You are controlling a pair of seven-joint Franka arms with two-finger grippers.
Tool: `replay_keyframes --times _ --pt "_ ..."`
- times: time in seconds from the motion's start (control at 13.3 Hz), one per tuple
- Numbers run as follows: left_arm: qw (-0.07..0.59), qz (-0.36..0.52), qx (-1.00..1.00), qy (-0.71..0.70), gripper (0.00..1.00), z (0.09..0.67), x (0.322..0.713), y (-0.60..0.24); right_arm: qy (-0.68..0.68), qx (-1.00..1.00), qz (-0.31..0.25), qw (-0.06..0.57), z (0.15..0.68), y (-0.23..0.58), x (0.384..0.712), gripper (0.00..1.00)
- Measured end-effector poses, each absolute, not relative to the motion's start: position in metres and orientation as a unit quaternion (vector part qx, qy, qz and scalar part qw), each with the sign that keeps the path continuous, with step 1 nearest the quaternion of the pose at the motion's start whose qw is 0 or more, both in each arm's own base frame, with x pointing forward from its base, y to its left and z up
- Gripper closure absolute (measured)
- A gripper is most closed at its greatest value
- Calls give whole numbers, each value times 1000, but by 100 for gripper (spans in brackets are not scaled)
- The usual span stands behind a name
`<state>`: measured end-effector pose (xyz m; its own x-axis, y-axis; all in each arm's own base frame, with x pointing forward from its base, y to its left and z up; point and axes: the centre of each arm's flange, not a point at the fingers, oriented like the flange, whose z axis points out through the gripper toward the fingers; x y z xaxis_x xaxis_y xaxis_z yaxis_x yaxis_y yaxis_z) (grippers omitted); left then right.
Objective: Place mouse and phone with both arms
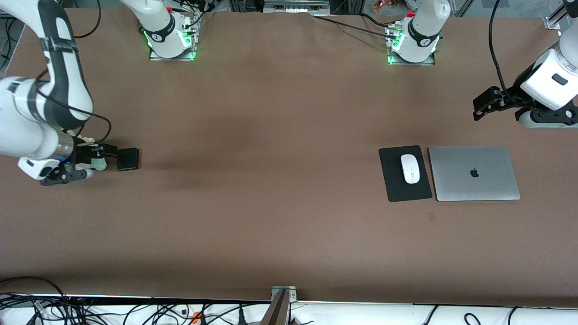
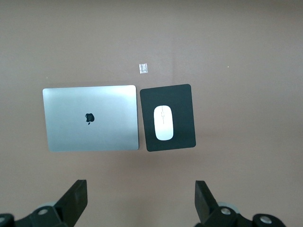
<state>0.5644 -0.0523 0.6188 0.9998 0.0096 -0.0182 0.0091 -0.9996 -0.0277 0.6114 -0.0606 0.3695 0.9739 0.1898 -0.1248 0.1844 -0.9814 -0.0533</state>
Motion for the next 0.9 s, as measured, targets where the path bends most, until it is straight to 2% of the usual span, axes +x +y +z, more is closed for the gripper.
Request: replay_keyframes --times 0.45,0.9 --pt "13 7 -1000 -5 0 619 565 -53 -77 -996 16 30 487 -64 586 0" --pt "13 7 -1000 -5 0 619 565 -53 -3 -999 39 32 562 -57 559 0"
